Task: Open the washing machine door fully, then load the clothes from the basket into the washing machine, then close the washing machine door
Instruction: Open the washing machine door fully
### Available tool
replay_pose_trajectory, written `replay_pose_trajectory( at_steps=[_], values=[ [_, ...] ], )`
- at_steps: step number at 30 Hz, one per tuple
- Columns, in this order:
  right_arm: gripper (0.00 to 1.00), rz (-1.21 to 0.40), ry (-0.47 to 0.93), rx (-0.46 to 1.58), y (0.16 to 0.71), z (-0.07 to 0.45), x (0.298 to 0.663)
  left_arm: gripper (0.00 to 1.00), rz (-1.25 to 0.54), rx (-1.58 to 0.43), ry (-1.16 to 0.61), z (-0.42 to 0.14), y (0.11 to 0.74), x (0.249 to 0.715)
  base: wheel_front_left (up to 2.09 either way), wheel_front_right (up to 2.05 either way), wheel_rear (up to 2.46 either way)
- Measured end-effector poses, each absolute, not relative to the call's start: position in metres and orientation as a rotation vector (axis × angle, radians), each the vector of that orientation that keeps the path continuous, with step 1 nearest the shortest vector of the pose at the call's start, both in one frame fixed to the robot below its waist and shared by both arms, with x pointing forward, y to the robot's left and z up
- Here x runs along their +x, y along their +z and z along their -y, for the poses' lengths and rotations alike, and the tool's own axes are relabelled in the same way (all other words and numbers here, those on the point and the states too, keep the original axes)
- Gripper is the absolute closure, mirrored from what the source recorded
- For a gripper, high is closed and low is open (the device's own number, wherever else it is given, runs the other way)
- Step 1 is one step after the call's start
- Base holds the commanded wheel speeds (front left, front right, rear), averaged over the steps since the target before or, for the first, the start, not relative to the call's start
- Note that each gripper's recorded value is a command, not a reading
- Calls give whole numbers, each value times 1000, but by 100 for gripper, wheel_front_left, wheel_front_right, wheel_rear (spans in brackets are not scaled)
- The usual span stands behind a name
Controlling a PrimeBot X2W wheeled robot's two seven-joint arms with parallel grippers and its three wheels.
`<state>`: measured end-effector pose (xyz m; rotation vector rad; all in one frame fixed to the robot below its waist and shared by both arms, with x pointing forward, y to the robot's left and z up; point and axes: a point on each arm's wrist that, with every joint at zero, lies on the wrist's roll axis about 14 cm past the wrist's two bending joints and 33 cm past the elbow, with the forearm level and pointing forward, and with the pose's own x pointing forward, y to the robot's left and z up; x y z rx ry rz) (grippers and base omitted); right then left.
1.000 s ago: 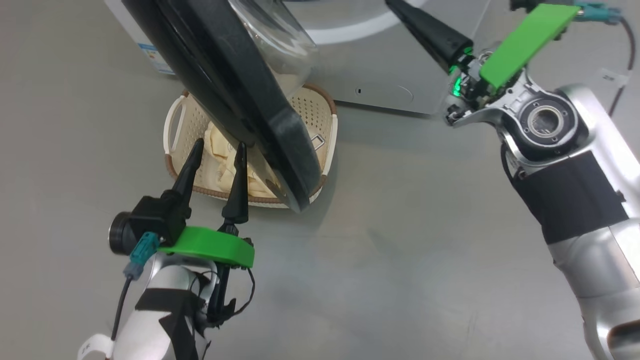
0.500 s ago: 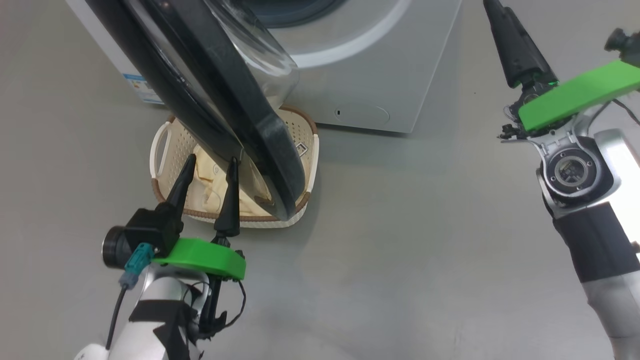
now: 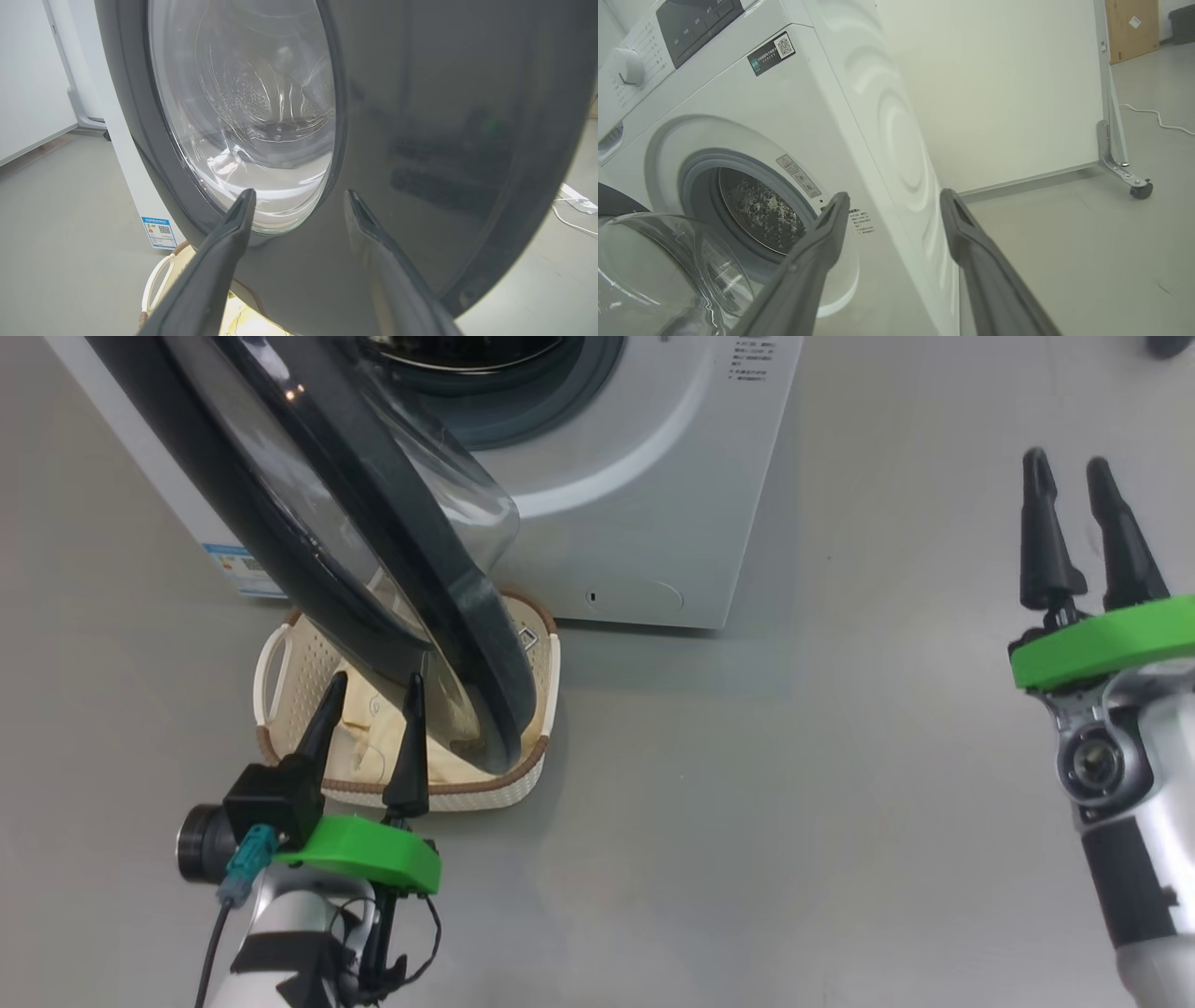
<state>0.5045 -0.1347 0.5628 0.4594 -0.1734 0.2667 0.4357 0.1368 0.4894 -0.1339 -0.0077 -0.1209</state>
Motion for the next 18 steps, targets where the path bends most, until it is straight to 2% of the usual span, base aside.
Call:
replay_pose_trajectory(
  at_steps=[10,18],
  values=[
    [0,190,148,263,552,168,463,0,-1,-129,-139,-131,488,425,0,0,0],
    [0,136,120,181,530,165,423,0,3,-131,-146,-130,490,415,0,0,0]
  ],
)
